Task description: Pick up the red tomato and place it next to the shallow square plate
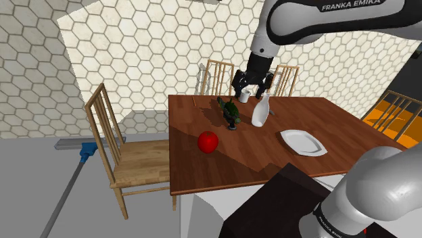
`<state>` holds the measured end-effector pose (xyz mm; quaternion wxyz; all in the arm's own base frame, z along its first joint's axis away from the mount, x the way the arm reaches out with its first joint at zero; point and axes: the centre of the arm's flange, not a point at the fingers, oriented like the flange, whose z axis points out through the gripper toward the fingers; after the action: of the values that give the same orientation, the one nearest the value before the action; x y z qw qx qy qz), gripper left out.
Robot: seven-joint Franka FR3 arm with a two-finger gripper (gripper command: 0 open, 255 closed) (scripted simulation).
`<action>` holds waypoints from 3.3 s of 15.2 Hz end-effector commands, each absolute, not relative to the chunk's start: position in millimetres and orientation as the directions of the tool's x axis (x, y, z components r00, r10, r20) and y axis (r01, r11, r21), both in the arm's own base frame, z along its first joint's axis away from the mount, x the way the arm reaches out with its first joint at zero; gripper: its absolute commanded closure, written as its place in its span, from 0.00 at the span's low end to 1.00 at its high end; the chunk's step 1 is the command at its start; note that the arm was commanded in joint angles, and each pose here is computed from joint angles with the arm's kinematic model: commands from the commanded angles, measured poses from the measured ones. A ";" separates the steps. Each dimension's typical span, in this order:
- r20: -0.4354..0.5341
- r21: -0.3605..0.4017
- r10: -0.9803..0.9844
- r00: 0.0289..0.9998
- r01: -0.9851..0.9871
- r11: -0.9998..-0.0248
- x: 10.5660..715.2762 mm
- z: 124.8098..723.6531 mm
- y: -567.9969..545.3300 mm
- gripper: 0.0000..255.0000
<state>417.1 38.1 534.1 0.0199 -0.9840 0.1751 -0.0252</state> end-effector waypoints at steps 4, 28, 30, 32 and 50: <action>0.012 -0.037 -0.422 0.907 -0.421 -0.906 466.1 483.3 39.6 0.00; -0.097 0.033 -0.684 0.723 -0.685 -0.728 635.5 254.1 20.9 0.00; -0.097 0.033 -0.684 0.723 -0.685 -0.728 634.5 243.6 21.3 0.00; -0.097 0.033 -0.684 0.723 -0.685 -0.728 633.7 235.3 21.7 0.00; -0.097 0.033 -0.684 0.723 -0.685 -0.728 633.7 240.6 21.7 1.00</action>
<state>633.6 21.6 238.2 0.0024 -0.9281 0.3689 0.0511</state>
